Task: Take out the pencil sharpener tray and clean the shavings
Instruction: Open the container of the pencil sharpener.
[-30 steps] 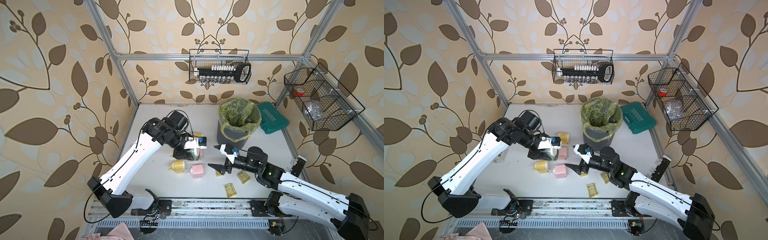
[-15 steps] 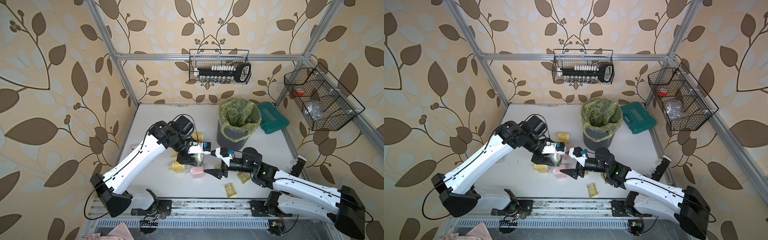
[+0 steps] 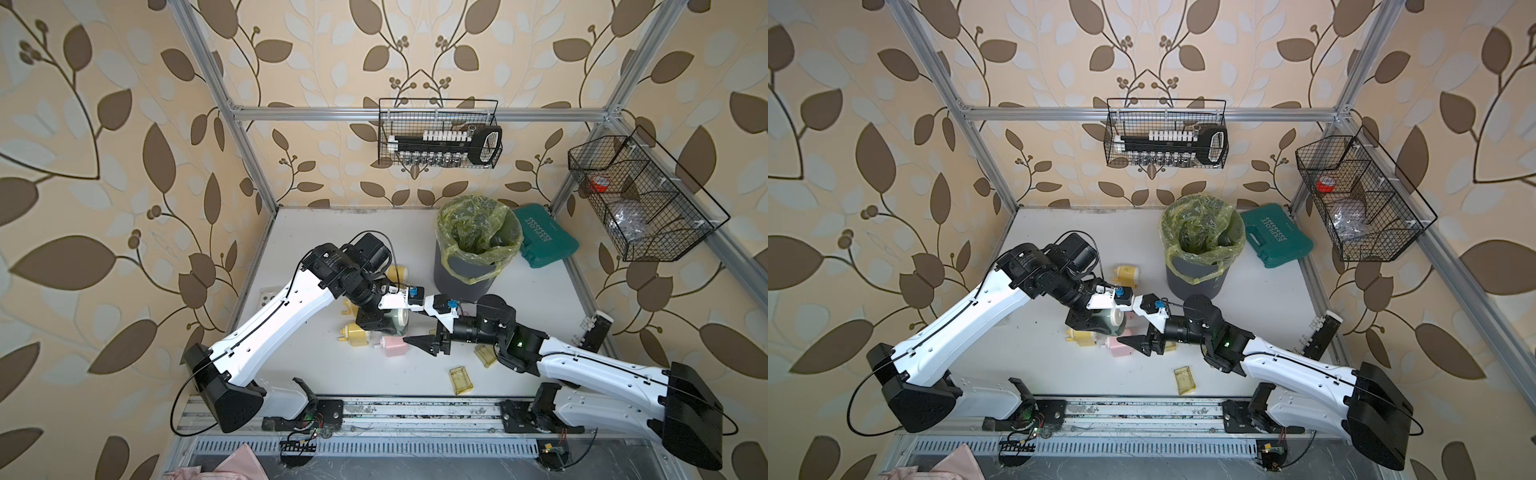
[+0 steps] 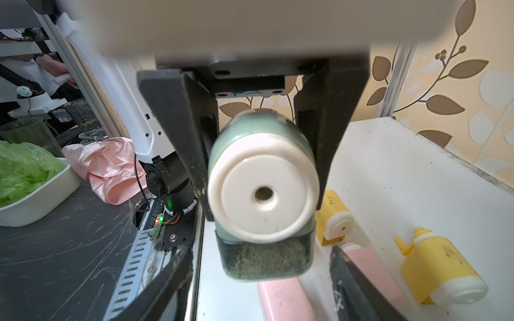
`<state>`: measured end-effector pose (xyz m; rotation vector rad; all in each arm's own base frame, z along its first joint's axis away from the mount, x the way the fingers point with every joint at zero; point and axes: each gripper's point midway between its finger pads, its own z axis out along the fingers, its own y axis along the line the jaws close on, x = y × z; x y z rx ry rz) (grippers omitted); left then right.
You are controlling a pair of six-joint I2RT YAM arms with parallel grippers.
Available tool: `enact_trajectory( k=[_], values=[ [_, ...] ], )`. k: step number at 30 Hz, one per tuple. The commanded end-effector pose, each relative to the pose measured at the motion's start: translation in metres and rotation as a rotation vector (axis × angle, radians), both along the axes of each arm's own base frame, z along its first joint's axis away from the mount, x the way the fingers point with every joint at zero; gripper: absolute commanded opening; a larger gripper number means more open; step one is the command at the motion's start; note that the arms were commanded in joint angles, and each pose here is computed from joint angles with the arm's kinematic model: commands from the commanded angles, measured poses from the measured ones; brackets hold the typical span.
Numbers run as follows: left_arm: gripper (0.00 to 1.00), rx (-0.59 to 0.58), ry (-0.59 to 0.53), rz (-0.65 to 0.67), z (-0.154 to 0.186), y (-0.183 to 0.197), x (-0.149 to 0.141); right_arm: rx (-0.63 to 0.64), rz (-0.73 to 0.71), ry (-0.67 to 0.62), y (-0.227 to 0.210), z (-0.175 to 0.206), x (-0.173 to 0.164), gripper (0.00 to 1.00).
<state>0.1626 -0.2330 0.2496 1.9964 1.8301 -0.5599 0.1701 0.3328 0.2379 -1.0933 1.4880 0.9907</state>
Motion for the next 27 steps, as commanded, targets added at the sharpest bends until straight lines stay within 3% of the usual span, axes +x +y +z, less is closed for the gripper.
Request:
enact_trajectory(
  k=[1, 16, 27],
  values=[
    [0.0, -0.055, 0.011, -0.023, 0.01, -0.007, -0.008, 0.018, 0.006, -0.021, 0.004, 0.009, 0.0, 0.72],
    [0.0, -0.087, 0.024, -0.037, 0.012, -0.011, -0.011, 0.016, 0.008, -0.01, 0.01, 0.007, 0.004, 0.64],
    [0.0, -0.102, 0.027, -0.043, 0.014, -0.011, -0.015, 0.014, 0.026, 0.006, 0.015, 0.001, 0.004, 0.65]
  ],
)
